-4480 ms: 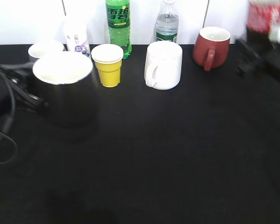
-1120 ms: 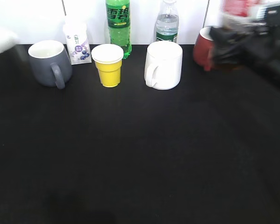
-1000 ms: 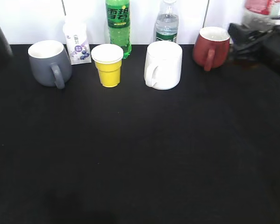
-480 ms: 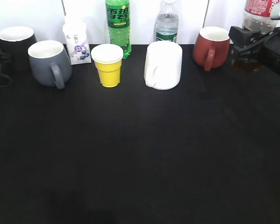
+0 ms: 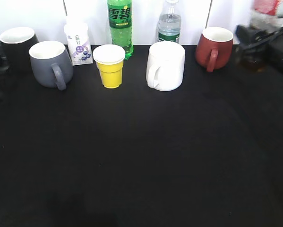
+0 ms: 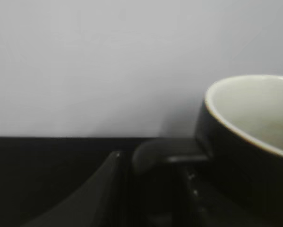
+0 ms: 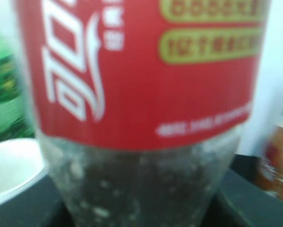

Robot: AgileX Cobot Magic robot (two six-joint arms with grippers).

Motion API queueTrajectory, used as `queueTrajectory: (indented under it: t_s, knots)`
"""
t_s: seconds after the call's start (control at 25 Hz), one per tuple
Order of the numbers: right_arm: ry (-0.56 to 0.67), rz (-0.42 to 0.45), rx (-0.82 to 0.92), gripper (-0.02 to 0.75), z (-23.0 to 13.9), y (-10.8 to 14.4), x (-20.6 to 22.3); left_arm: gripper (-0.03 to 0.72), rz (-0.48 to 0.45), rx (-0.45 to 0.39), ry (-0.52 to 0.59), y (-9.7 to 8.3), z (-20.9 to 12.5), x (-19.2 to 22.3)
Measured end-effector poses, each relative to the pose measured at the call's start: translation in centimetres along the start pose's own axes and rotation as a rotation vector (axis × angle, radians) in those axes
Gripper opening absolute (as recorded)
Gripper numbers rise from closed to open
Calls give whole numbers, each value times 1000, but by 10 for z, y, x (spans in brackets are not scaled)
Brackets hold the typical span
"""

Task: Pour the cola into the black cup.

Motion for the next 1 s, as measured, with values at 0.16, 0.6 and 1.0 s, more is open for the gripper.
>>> queueTrajectory:
  t_s: [0.16, 0.6, 1.0]
  knots:
    - [-48, -141, -55, 403, 13, -36, 18, 276, 6, 0, -62, -24, 49, -80]
    - [3, -117, -42, 402, -107, -50, 61, 276, -87, 97, -41, -77, 102, -140]
    - [68, -137, -19, 635, -107, -46, 33, 276, -87, 87, -25, -77, 100, -140]
Point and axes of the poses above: a point on each arm's last joint axis where the gripper is mounted, x pointing out along that axis toward the gripper, y along the wrist's bending axis when the last joint is at zero, z = x × y, the point moved 2 cm from there along x, pointing out along that axis toward the gripper, and after that the axes turned 11 degrees about -x, right-handed, at the moved point
